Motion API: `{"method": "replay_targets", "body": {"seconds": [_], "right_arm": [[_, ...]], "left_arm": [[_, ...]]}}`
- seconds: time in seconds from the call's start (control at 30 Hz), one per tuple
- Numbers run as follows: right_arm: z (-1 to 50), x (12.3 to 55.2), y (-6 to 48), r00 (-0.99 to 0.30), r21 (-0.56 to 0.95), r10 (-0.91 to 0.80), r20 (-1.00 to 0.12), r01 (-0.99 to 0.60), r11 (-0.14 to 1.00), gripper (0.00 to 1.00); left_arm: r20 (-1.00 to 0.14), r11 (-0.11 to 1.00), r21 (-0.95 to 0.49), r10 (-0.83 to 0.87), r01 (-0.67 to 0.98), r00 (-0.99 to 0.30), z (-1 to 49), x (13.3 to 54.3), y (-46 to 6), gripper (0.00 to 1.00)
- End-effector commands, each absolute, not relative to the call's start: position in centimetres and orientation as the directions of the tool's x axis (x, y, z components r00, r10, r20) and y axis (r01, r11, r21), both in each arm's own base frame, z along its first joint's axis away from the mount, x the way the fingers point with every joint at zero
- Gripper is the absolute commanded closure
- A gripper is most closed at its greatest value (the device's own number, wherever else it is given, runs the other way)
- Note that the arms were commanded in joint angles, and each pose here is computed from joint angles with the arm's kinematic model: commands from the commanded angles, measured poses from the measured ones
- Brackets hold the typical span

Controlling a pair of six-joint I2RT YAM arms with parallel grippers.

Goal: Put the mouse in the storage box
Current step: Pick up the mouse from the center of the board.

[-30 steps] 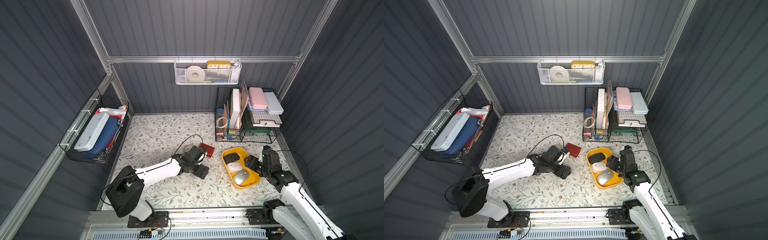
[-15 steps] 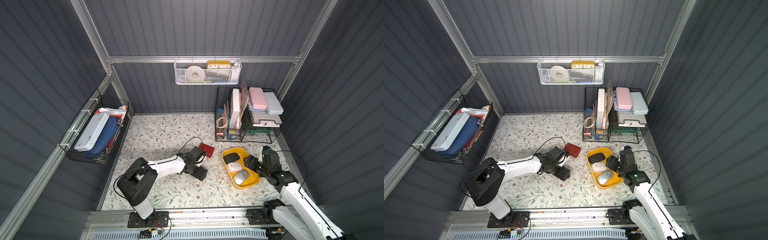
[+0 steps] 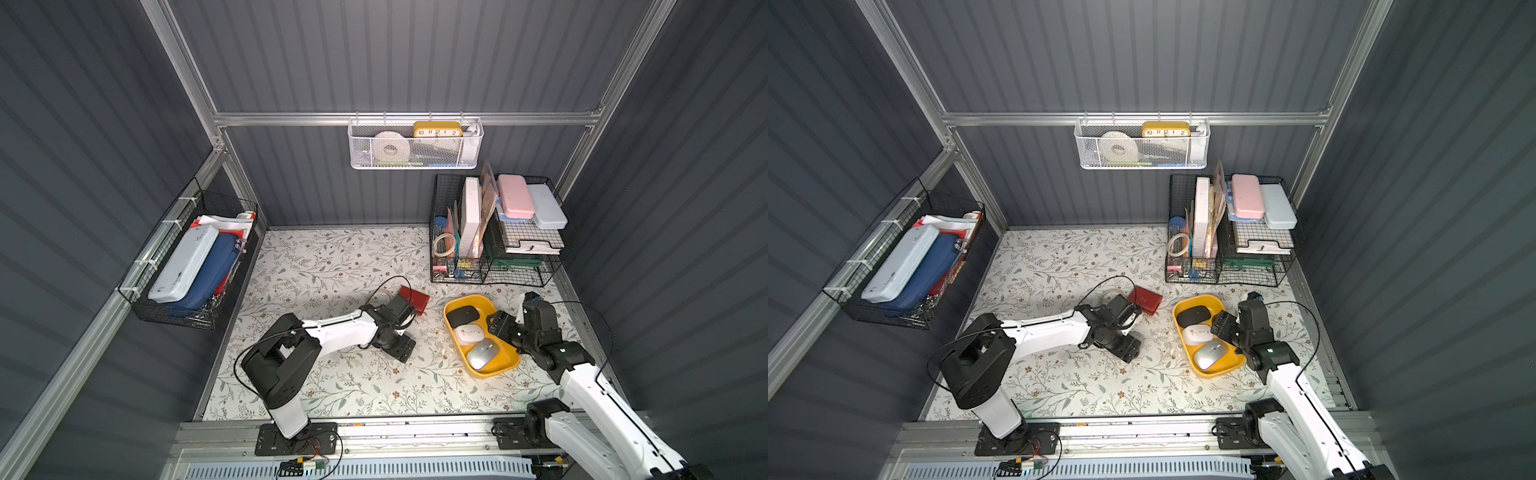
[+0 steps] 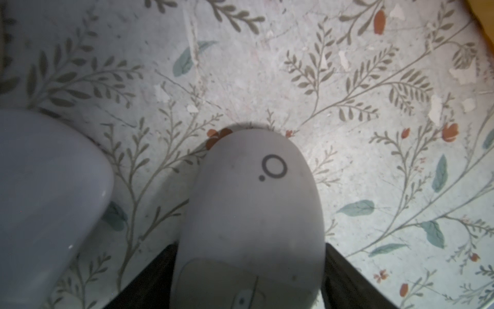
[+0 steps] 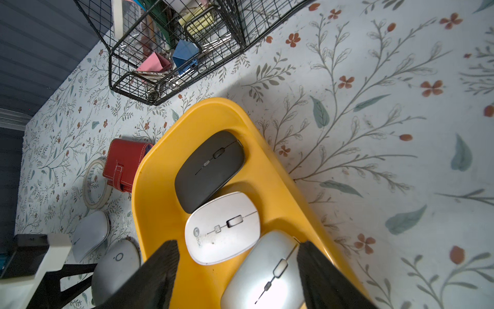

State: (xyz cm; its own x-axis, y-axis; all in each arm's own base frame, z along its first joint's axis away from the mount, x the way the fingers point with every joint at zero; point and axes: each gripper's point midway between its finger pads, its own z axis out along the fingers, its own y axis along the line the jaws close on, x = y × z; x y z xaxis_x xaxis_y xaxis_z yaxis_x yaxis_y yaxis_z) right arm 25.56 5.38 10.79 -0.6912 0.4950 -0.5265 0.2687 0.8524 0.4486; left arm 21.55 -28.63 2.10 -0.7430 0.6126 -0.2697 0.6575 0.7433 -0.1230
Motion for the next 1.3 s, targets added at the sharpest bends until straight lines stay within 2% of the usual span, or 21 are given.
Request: {"method": "replay_targets", "body": {"seconds": [0.0, 0.13, 0.3, 0.37, 0.47, 0.63, 0.83, 0.97, 1.27], "right_arm": [[11.1, 26.0, 5.6, -0.688, 0.453, 0.488, -0.538, 0.252, 0.855, 0.25], [11.2, 26.2, 5.8, -0.693, 0.457, 0.487, -0.531, 0.25, 0.853, 0.25], [11.4, 26.5, 5.8, -0.693, 0.454, 0.483, -0.535, 0.247, 0.856, 0.25], [11.4, 26.5, 5.9, -0.696, 0.454, 0.482, -0.533, 0.245, 0.857, 0.25], [11.3, 26.4, 6.0, -0.7, 0.461, 0.484, -0.525, 0.244, 0.853, 0.25], [13.6, 26.0, 8.2, -0.737, 0.559, 0.5, -0.455, 0.201, 0.805, 0.26], [17.3, 26.2, 11.8, -0.77, 0.73, 0.532, -0.352, 0.13, 0.671, 0.26], [20.0, 25.8, 16.8, -0.817, 0.838, 0.489, -0.304, 0.015, 0.545, 0.23], [19.6, 23.7, 24.4, -0.916, 0.838, 0.311, -0.252, -0.046, 0.543, 0.22]], "left_arm": [[-0.095, 0.764, -0.029, 0.64, 0.644, -0.763, -0.8, 18.6, -26.6, 0.17], [-0.048, 0.763, 0.008, 0.646, 0.647, -0.762, -1.8, 18.1, -26.3, 0.22], [-0.065, 0.754, -0.008, 0.655, 0.657, -0.753, -1.4, 18.2, -26.9, 0.31], [-0.08, 0.754, -0.021, 0.653, 0.657, -0.753, -1.2, 18.2, -27.2, 0.36], [-0.114, 0.752, -0.051, 0.649, 0.657, -0.752, -0.3, 18.3, -27.8, 0.49], [-0.266, 0.731, -0.13, 0.625, 0.67, -0.733, 3.4, 18.5, -29.4, 0.51], [-0.54, 0.583, -0.297, 0.55, 0.756, -0.637, 10.5, 17.5, -32.5, 0.5], [-0.618, 0.493, -0.347, 0.52, 0.798, -0.59, 13.0, 16.4, -33.3, 0.52], [-0.688, 0.459, -0.348, 0.467, 0.817, -0.555, 15.4, 16.1, -33.1, 0.51]]}}
